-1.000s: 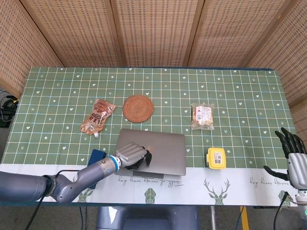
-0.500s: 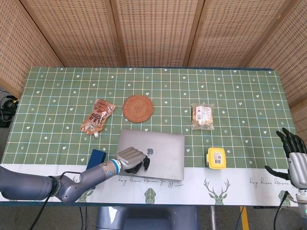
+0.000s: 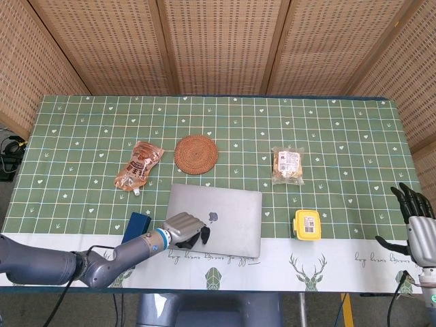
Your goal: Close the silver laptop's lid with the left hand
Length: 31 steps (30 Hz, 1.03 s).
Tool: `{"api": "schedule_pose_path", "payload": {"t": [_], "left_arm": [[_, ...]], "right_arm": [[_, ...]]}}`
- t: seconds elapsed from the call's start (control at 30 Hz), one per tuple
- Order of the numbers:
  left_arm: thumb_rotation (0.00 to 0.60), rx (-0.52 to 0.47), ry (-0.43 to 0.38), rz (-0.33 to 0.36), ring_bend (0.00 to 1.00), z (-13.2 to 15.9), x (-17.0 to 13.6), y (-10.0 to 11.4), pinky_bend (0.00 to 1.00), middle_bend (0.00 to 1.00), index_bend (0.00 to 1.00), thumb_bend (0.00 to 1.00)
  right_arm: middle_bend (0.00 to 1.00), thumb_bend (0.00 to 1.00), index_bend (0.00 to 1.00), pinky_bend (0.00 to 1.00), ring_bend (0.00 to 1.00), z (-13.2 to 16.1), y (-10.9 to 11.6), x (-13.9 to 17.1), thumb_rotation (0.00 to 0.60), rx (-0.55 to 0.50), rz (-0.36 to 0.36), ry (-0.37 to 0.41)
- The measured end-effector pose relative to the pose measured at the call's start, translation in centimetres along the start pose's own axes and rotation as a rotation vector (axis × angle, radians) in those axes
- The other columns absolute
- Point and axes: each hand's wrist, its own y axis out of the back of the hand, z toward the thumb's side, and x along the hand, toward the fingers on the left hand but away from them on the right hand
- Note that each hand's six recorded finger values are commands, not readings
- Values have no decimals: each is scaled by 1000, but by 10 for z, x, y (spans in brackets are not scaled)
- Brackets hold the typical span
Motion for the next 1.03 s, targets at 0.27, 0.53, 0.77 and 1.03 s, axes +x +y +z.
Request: {"api": "schedule_pose_path", "payload": {"t": [0.27,0.53,0.77,1.03], "left_arm": [[600,-37,0,41,194,-2,-10,6,239,205,294,855],[600,-109,30,203,0,-15,-38,24,0,0,56,366],[600,-74,142,498,0,-50,-92,35,0,0,0,249],[600,67,437,814,0,-110,-190,-2,0,0,0,214]], "right_arm": [[0,96,0,0,0,3,2,2,600,-2,-7,10],[0,96,0,0,0,9,3,6,600,0,-13,36],[0,97,0,0,0,22,-4,10,600,18,0,82],[0,96,0,0,0,33,-13,16,600,48,4,118]]}}
